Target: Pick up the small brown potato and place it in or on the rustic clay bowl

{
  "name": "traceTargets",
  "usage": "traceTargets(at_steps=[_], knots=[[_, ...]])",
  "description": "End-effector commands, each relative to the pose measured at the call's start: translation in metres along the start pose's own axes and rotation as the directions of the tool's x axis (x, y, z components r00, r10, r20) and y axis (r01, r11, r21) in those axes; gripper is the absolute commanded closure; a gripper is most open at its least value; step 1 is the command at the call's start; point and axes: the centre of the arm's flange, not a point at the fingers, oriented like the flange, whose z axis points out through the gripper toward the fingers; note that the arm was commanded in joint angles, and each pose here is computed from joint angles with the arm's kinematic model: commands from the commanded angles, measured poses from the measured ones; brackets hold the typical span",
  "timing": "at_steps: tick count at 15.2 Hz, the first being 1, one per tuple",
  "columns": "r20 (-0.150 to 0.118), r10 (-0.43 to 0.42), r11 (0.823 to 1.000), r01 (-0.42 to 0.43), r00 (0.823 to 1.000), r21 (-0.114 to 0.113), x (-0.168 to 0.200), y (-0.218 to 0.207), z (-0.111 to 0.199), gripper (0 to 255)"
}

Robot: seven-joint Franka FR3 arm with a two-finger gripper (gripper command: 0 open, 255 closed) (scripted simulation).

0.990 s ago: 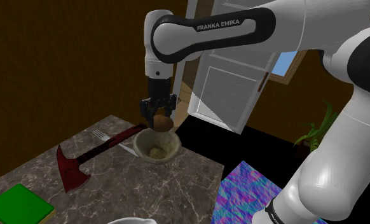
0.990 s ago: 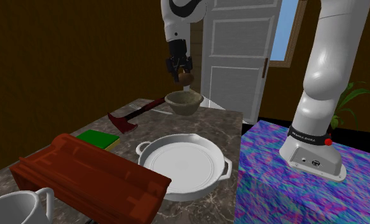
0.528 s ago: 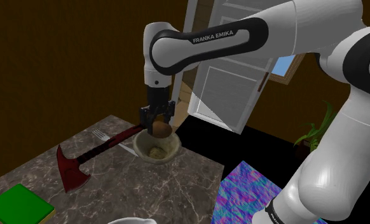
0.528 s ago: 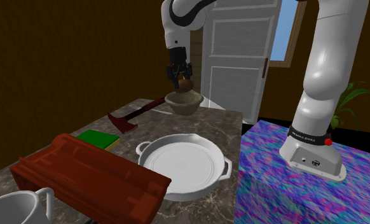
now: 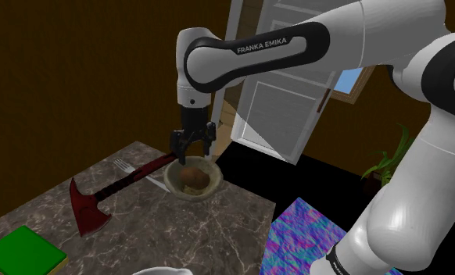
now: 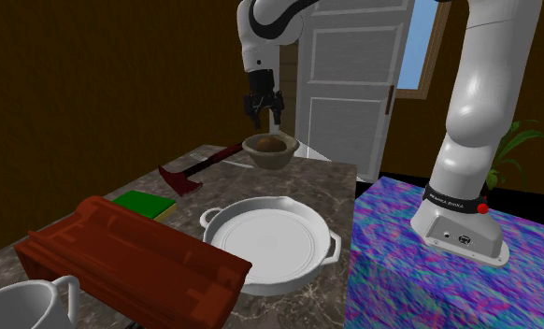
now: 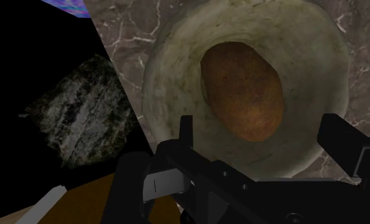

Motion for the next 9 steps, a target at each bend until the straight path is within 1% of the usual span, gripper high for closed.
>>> traceTargets(at_steps=[1,3,7,9], knots=[[0.0,0.0,1.0,0.0,1.0,0.0,0.0,0.0,0.0,0],[0.0,0.0,1.0,0.0,1.0,0.0,0.0,0.0,0.0,0],[0.0,0.0,1.0,0.0,1.0,0.0,0.0,0.0,-0.05,0],[0.0,0.0,1.0,0.0,1.0,0.0,0.0,0.0,-0.05,0]])
